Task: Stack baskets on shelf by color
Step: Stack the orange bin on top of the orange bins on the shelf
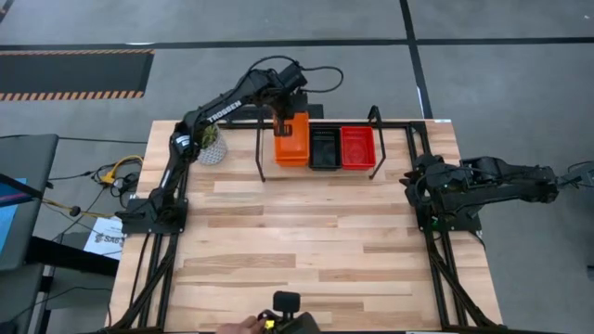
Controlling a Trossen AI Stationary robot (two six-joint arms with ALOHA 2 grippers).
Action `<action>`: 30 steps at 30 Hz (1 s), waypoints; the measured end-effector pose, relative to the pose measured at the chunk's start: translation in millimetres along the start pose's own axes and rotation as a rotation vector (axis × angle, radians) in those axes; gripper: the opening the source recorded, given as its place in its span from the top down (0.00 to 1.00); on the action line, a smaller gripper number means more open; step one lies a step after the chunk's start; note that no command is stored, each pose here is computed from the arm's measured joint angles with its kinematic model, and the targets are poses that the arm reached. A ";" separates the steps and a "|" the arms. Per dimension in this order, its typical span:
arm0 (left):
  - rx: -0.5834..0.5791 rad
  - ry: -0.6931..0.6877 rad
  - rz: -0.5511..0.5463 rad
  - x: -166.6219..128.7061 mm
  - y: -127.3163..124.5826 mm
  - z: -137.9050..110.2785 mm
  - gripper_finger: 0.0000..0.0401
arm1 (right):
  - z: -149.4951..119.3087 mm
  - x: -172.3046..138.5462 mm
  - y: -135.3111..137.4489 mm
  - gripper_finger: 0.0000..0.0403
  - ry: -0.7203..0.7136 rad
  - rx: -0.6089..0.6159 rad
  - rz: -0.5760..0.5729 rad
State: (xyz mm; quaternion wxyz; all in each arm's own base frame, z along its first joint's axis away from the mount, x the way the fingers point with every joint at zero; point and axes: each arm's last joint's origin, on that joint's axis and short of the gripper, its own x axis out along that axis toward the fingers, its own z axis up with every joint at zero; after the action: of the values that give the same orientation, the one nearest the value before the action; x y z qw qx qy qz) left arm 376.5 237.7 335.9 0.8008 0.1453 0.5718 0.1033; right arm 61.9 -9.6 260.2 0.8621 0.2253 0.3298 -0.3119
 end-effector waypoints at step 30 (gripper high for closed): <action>0.048 0.002 -0.077 15.4 -9.1 5.1 0.87 | -0.2 0.0 -0.3 0.60 0.001 -0.001 -0.004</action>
State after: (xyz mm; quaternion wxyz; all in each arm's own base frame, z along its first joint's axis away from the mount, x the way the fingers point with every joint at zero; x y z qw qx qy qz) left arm 386.4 233.7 320.6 0.7999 0.1423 0.5800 0.0588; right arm 61.6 -9.7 260.0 0.8614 0.2245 0.3309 -0.3131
